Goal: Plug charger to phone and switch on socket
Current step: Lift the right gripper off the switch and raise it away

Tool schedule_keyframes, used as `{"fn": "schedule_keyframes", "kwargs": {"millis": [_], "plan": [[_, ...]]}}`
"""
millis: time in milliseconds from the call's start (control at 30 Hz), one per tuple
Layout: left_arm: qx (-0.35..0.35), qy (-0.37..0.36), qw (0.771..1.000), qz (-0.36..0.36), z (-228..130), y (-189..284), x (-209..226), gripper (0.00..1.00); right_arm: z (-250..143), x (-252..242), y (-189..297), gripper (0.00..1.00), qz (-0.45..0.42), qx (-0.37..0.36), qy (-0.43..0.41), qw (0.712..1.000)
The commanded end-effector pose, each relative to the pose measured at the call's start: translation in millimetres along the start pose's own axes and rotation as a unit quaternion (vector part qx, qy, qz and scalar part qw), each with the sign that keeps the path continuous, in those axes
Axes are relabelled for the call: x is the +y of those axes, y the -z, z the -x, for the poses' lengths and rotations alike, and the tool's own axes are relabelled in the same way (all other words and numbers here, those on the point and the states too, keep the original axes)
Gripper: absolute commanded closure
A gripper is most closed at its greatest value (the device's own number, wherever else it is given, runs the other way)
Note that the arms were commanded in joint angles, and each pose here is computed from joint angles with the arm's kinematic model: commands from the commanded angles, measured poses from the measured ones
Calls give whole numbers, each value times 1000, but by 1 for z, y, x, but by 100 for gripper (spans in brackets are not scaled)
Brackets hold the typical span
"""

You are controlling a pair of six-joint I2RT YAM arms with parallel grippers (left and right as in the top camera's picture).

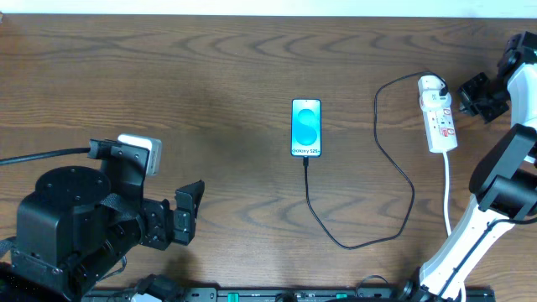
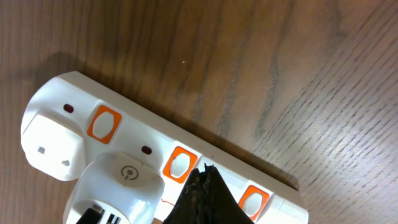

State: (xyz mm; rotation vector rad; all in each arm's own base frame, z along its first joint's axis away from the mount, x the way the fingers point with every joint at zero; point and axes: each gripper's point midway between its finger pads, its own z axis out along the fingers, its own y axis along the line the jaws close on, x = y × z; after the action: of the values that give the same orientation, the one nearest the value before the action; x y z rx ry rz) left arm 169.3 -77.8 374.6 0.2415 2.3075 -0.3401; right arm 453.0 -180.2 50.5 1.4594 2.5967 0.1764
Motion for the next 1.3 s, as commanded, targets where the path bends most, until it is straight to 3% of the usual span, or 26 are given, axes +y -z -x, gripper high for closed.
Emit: {"fn": "schedule_keyframes", "kwargs": {"millis": [0, 800, 1033, 1267], "plan": [[2, -4, 1000, 9, -1, -1, 3, 2, -4, 12, 7, 99, 12, -4, 10, 1000], [2, -4, 1000, 9, -1, -1, 3, 2, -17, 25, -11, 99, 6, 3, 23, 1000], [2, -4, 1000, 9, -1, -1, 3, 2, -40, 15, -48, 99, -19, 46, 27, 998], [2, -4, 1000, 9, -1, -1, 3, 2, -51, 27, -53, 99, -17, 46, 52, 997]]}}
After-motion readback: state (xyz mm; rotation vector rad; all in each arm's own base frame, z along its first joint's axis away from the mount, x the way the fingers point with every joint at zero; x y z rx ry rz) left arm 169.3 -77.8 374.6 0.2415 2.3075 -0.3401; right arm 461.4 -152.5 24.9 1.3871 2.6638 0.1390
